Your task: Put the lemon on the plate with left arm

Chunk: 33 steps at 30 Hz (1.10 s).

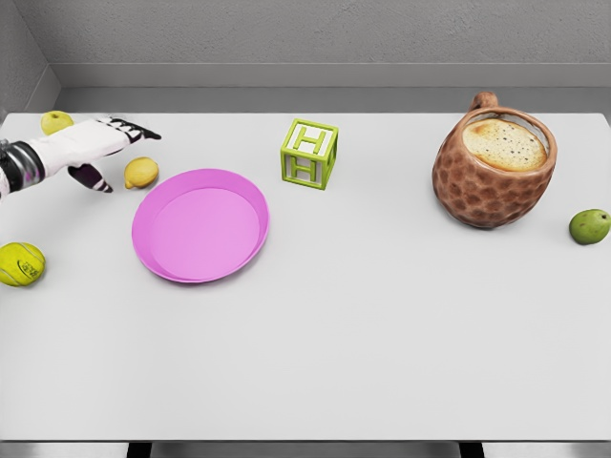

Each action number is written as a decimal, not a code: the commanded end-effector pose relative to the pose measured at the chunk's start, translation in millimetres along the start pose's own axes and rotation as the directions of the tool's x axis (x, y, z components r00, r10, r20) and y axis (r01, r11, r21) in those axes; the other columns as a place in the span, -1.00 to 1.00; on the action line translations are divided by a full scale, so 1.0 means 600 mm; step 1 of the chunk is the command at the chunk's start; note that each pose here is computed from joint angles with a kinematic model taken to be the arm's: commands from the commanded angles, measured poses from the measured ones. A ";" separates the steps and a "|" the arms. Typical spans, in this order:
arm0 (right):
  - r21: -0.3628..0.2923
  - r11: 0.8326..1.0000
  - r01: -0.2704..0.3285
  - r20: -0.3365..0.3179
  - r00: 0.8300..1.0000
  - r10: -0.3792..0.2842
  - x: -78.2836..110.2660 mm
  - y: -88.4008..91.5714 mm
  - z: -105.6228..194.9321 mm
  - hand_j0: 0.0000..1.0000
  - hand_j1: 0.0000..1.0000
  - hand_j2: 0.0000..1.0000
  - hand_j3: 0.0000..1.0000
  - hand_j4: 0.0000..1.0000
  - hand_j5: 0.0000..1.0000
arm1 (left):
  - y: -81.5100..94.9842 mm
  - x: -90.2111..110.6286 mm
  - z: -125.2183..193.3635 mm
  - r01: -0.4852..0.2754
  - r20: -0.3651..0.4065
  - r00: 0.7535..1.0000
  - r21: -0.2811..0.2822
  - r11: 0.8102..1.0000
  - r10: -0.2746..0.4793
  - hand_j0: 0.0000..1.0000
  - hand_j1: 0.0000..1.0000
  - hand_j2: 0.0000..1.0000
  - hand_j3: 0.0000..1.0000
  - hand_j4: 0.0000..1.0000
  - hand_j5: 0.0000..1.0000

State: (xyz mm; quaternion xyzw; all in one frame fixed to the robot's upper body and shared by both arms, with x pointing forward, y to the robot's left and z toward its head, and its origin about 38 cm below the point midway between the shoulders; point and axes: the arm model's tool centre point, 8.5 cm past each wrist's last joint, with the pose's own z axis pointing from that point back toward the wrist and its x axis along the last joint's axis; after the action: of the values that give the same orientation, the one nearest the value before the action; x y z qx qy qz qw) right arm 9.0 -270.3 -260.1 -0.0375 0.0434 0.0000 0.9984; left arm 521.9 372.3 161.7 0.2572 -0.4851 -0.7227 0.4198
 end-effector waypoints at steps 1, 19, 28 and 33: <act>0.000 1.000 0.000 -0.002 1.000 0.000 -0.002 0.000 0.000 1.00 1.00 1.00 1.00 1.00 1.00 | -0.008 0.007 -0.008 0.006 0.007 1.000 -0.036 0.999 -0.006 1.00 1.00 1.00 1.00 1.00 1.00; 0.000 1.000 0.000 0.001 1.000 0.000 0.000 0.000 0.000 1.00 1.00 1.00 1.00 1.00 1.00 | -0.006 0.016 -0.029 0.004 0.008 1.000 -0.045 0.999 -0.003 1.00 1.00 1.00 1.00 1.00 1.00; 0.000 1.000 0.000 -0.001 1.000 0.000 0.000 0.000 0.000 1.00 1.00 1.00 1.00 1.00 1.00 | -0.004 0.018 -0.035 0.003 0.008 1.000 -0.049 0.999 -0.002 1.00 1.00 1.00 1.00 1.00 1.00; 0.000 1.000 0.000 0.001 1.000 0.000 0.000 0.000 0.000 1.00 1.00 1.00 1.00 1.00 1.00 | -0.002 0.021 -0.039 0.018 0.008 1.000 -0.055 0.998 -0.018 1.00 1.00 1.00 1.00 1.00 1.00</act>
State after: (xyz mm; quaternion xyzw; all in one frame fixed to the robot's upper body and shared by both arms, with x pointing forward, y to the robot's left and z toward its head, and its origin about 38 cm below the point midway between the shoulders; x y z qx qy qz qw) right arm 9.2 -270.3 -260.1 -0.0375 0.0431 0.0000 0.9984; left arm 532.7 351.5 152.0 0.2469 -0.4635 -0.7412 0.4181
